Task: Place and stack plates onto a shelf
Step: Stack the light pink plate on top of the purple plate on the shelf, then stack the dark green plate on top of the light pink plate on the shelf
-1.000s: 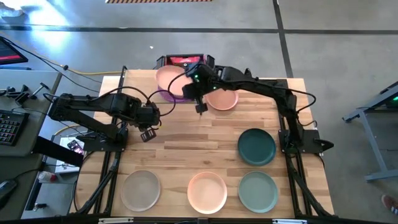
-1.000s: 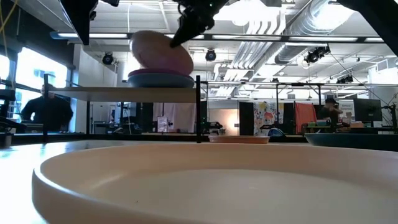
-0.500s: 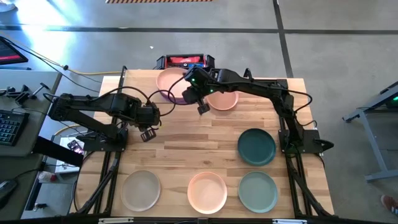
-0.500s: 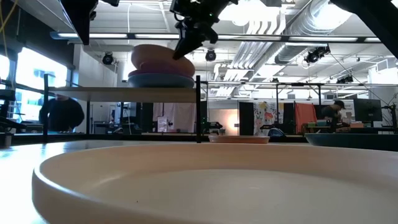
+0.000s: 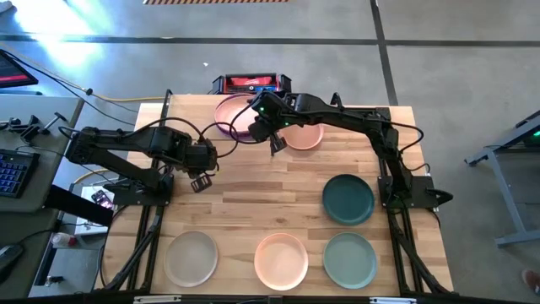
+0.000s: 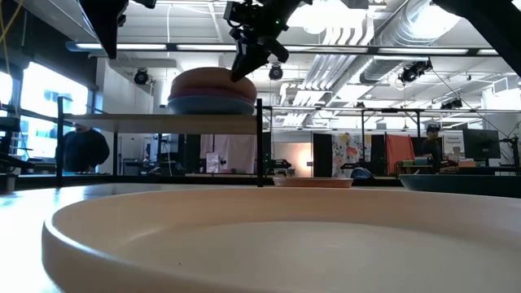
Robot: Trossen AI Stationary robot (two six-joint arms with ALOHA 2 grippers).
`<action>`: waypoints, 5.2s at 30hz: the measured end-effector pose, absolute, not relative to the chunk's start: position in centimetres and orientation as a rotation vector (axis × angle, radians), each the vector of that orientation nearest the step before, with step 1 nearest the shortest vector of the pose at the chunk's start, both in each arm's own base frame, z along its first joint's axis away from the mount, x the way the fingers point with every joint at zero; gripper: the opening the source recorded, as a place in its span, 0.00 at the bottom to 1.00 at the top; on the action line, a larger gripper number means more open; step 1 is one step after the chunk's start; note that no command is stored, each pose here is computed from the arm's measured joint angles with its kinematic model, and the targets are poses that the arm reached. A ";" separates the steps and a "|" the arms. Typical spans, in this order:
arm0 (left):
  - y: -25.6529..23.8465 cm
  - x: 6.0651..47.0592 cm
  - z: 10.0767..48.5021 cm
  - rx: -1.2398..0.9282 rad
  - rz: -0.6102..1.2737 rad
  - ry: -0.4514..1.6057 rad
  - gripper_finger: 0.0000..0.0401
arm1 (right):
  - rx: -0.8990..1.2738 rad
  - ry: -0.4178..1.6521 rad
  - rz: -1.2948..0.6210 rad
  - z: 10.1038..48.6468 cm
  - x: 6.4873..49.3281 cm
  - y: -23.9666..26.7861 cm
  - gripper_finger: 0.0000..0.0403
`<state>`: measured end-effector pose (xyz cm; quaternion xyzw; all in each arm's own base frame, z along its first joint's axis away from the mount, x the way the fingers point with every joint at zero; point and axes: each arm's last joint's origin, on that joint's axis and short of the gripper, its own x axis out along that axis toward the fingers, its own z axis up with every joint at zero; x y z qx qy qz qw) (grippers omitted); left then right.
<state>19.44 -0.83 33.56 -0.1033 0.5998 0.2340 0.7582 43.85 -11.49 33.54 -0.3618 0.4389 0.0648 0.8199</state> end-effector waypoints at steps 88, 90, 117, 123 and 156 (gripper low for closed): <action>-0.9 19.5 33.6 -0.266 0.536 1.293 0.12 | 0.381 1.717 -0.627 19.3 33.9 6.8 0.21; -0.8 19.5 33.6 -0.266 0.536 1.293 0.12 | 0.376 1.695 -0.665 19.3 33.9 7.0 0.24; -0.8 19.5 33.6 -0.266 0.535 1.294 0.12 | 0.557 1.710 -0.784 13.7 31.2 7.4 0.30; -0.9 19.5 33.6 -0.267 0.535 1.291 0.12 | 0.524 1.733 -0.770 13.7 31.0 7.4 0.21; 1.5 20.9 34.0 -0.313 0.636 1.117 0.12 | 0.479 1.318 -0.597 25.9 26.7 6.1 0.00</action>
